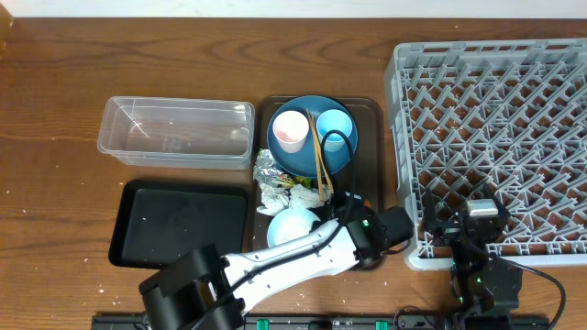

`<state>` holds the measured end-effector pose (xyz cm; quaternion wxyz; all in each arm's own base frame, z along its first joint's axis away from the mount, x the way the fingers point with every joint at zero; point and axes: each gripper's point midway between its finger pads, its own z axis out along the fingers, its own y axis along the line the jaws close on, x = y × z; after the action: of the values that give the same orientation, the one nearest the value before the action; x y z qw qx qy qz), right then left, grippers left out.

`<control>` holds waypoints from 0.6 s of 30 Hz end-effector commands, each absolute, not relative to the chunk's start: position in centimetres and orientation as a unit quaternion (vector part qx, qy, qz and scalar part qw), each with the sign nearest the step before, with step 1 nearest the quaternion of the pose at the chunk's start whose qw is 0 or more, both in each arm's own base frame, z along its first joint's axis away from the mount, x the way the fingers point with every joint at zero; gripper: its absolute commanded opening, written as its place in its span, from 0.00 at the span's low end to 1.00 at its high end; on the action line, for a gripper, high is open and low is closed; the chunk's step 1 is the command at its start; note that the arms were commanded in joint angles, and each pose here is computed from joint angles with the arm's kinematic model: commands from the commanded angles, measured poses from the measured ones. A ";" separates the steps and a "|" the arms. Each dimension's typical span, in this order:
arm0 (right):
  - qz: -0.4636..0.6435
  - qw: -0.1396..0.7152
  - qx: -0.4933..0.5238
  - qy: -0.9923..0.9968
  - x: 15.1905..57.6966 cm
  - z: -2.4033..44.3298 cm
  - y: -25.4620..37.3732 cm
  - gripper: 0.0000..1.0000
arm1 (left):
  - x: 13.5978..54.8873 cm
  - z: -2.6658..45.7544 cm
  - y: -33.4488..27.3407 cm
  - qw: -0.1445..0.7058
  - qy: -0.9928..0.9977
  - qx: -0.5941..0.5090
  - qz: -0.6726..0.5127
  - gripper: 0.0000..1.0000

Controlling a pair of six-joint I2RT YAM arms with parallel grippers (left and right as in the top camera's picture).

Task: Sort waste into correct bins and load items into the dishwasher rack
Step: 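Reach the left gripper to the light-blue rice bowl on the brown tray, then grasp the rice bowl rim with the left gripper and lift it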

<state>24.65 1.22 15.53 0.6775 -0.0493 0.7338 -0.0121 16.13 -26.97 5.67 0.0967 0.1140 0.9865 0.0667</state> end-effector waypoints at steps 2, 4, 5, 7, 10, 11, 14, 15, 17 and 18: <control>-0.022 0.676 -0.044 0.735 24.6 15.4 0.8 0.99 | 16.8 4.3 -26.6 0.116 0.985 0.106 0.076 0.37; -0.022 0.676 -0.044 0.735 24.6 15.4 0.8 0.99 | 16.8 3.7 -26.5 0.118 0.985 0.106 0.073 0.38; -0.022 0.676 -0.044 0.735 24.6 15.4 0.8 0.99 | 16.8 3.4 -26.5 0.119 0.985 0.106 0.072 0.38; -0.022 0.676 -0.044 0.735 24.6 15.4 0.8 0.99 | 16.8 2.8 -26.4 0.121 0.985 0.105 0.069 0.38; -0.022 0.676 -0.044 0.735 24.6 15.4 0.8 0.99 | 16.9 2.2 -26.0 0.127 0.984 0.105 0.073 0.37; -0.022 0.676 -0.044 0.735 24.6 15.4 0.8 0.99 | 17.0 2.1 -25.8 0.132 0.983 0.105 0.077 0.38; -0.022 0.676 -0.044 0.735 24.6 15.4 0.8 0.99 | 17.2 2.2 -25.5 0.140 0.981 0.105 0.084 0.36; -0.022 0.676 -0.044 0.735 24.6 15.4 0.8 0.99 | 17.3 2.2 -25.5 0.141 0.981 0.105 0.085 0.33; -0.022 0.676 -0.044 0.735 24.6 15.4 0.8 0.99 | 17.3 2.2 -25.6 0.142 0.981 0.105 0.083 0.28; -0.022 0.676 -0.044 0.735 24.6 15.4 0.8 0.99 | 17.4 2.2 -25.7 0.143 0.981 0.104 0.082 0.25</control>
<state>24.65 1.22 15.53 0.6775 -0.0494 0.7338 -0.0122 16.88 -26.19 2.52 0.1321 0.1086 0.9831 0.0652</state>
